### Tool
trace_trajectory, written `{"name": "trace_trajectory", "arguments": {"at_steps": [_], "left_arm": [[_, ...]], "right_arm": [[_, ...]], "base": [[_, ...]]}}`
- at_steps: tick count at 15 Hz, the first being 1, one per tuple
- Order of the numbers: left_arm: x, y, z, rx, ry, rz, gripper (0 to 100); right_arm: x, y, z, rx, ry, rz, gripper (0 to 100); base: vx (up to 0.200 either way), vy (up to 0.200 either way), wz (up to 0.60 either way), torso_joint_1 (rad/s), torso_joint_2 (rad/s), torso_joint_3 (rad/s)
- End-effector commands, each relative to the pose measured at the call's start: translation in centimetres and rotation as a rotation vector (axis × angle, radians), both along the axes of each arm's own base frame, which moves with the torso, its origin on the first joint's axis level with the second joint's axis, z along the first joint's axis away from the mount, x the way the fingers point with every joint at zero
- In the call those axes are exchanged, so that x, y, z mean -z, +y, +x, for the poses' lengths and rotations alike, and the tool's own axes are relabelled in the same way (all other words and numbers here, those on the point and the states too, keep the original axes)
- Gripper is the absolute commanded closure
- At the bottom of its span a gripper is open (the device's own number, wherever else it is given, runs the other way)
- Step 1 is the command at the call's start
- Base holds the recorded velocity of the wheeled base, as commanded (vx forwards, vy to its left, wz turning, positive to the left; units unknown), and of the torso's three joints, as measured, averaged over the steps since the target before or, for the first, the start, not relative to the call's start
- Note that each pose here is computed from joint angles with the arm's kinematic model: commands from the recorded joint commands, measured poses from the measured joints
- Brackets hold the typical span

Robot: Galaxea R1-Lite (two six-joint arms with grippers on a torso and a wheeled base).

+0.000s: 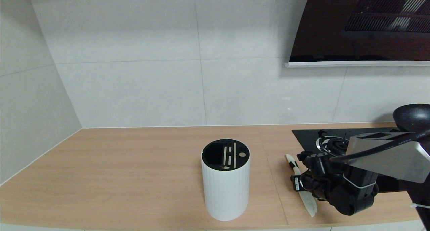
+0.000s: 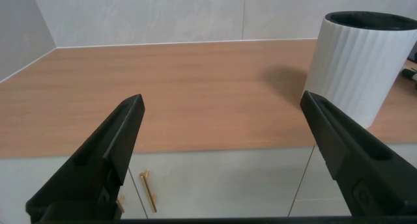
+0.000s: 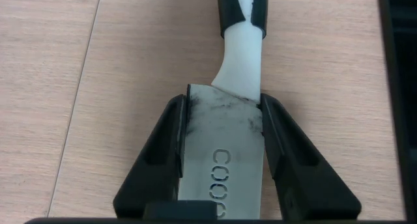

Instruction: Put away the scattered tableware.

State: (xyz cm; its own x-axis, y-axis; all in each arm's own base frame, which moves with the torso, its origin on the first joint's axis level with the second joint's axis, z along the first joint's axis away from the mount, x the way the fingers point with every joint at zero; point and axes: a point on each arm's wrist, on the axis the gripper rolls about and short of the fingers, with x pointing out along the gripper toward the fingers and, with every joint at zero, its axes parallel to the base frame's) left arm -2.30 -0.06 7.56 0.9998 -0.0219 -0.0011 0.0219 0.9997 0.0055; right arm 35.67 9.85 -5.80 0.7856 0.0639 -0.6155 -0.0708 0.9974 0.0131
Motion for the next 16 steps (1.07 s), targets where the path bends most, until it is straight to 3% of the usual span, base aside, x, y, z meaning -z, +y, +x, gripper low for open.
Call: {"name": "trace_trajectory", "arguments": {"at_steps": [1, 5, 7, 12, 13, 14, 15, 16], "left_arm": [[0.0, 0.0, 0.0, 0.0, 0.0, 0.001, 0], [0.0, 0.0, 0.0, 0.0, 0.0, 0.001, 0], [0.0, 0.0, 0.0, 0.0, 0.0, 0.001, 0], [0.0, 0.0, 0.0, 0.0, 0.0, 0.001, 0], [0.0, 0.0, 0.0, 0.0, 0.0, 0.001, 0], [0.0, 0.0, 0.0, 0.0, 0.0, 0.001, 0], [0.0, 0.0, 0.0, 0.0, 0.0, 0.001, 0], [0.0, 0.0, 0.0, 0.0, 0.0, 0.007, 0]], "right_arm": [[0.0, 0.0, 0.0, 0.001, 0.001, -0.001, 100], [-0.6, 0.0, 0.0, 0.006, -0.015, 0.008, 100], [-2.8, -0.1, -0.3, 0.009, -0.055, 0.021, 100], [-12.9, -0.2, -2.4, -0.022, -0.287, 0.087, 100], [-15.6, 0.1, -2.0, -0.044, -0.364, 0.087, 100], [-16.6, 0.3, -2.0, -0.057, -0.385, 0.079, 100], [-20.4, 1.3, -2.1, -0.1, -0.435, 0.089, 100], [-21.7, 1.8, -2.3, -0.12, -0.454, 0.101, 100]], "base": [[0.0, 0.0, 0.0, 0.0, 0.0, 0.0], [0.0, 0.0, 0.0, 0.0, 0.0, 0.0], [0.0, 0.0, 0.0, 0.0, 0.0, 0.0], [0.0, 0.0, 0.0, 0.0, 0.0, 0.0], [0.0, 0.0, 0.0, 0.0, 0.0, 0.0], [0.0, 0.0, 0.0, 0.0, 0.0, 0.0], [0.0, 0.0, 0.0, 0.0, 0.0, 0.0], [0.0, 0.0, 0.0, 0.0, 0.0, 0.0]]}}
